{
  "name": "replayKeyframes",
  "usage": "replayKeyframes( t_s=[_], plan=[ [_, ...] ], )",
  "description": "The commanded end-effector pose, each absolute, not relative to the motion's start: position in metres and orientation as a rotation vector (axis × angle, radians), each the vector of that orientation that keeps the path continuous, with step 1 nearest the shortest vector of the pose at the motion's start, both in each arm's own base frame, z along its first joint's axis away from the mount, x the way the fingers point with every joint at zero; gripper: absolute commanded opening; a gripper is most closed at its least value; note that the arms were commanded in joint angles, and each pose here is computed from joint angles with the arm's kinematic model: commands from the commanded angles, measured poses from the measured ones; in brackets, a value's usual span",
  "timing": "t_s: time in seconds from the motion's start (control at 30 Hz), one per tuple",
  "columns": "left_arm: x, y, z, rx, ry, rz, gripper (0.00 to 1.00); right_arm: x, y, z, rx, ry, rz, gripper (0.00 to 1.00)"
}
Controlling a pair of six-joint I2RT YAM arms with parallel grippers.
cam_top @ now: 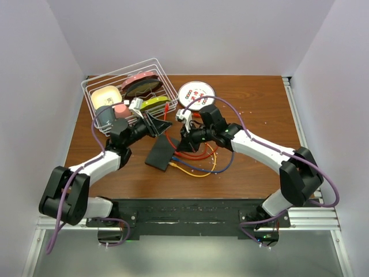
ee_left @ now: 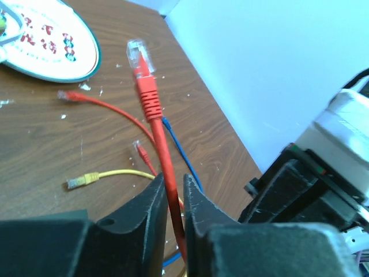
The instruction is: Insert the plug into the switch port
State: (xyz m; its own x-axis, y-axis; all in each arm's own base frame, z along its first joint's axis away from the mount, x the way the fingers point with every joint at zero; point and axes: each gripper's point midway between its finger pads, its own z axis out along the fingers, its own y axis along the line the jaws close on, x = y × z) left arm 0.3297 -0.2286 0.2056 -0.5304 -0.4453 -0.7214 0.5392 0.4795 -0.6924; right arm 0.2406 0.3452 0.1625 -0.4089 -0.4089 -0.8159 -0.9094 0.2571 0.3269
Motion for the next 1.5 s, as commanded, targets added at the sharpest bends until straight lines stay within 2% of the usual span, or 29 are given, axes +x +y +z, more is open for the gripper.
replayKeyframes(
  t_s=[0.0,0.3,0.33,0.37,0.4,0.63,0.73,0.77,0.9,1.2,1.3,1.47],
  plan=[
    [0.326,-0.221,0.266,0.168,1.523,-1.222,0.19,0.240,0.343,0.156,-1.212,1.957,1.058,0.00],
    [0.316,-0.205,0.291,0.178,1.458,-1.163,0.18,0.247,0.336,0.136,-1.193,2.037,0.978,0.00],
    [0.316,-0.205,0.291,0.182,1.459,-1.161,0.16,0.247,0.337,0.136,-1.192,2.038,0.981,0.00],
    [0.314,-0.206,0.291,0.187,1.459,-1.162,0.06,0.248,0.338,0.136,-1.189,2.039,0.985,0.00],
    [0.313,-0.206,0.290,0.193,1.462,-1.168,0.01,0.249,0.339,0.138,-1.182,2.032,0.989,0.00],
    [0.312,-0.206,0.264,0.164,1.520,-1.175,0.00,0.266,0.342,0.168,-1.079,1.971,0.940,0.04],
    [0.313,-0.205,0.246,0.131,1.581,-1.170,0.29,0.266,0.340,0.165,-1.068,1.985,0.931,0.03],
    [0.315,-0.203,0.243,0.105,1.594,-1.165,0.46,0.266,0.340,0.164,-1.071,1.984,0.929,0.03],
    [0.318,-0.205,0.218,0.061,1.683,-1.179,0.61,0.265,0.337,0.168,-1.058,1.973,0.919,0.03],
    [0.337,-0.212,0.192,0.030,1.756,-1.194,0.69,0.259,0.336,0.179,-1.075,1.936,0.944,0.04],
    [0.341,-0.220,0.191,0.034,1.740,-1.259,0.66,0.254,0.336,0.177,-1.098,1.937,0.962,0.04],
    [0.342,-0.233,0.200,0.065,1.637,-1.406,0.51,0.247,0.333,0.170,-1.135,1.950,0.971,0.05]
  ],
)
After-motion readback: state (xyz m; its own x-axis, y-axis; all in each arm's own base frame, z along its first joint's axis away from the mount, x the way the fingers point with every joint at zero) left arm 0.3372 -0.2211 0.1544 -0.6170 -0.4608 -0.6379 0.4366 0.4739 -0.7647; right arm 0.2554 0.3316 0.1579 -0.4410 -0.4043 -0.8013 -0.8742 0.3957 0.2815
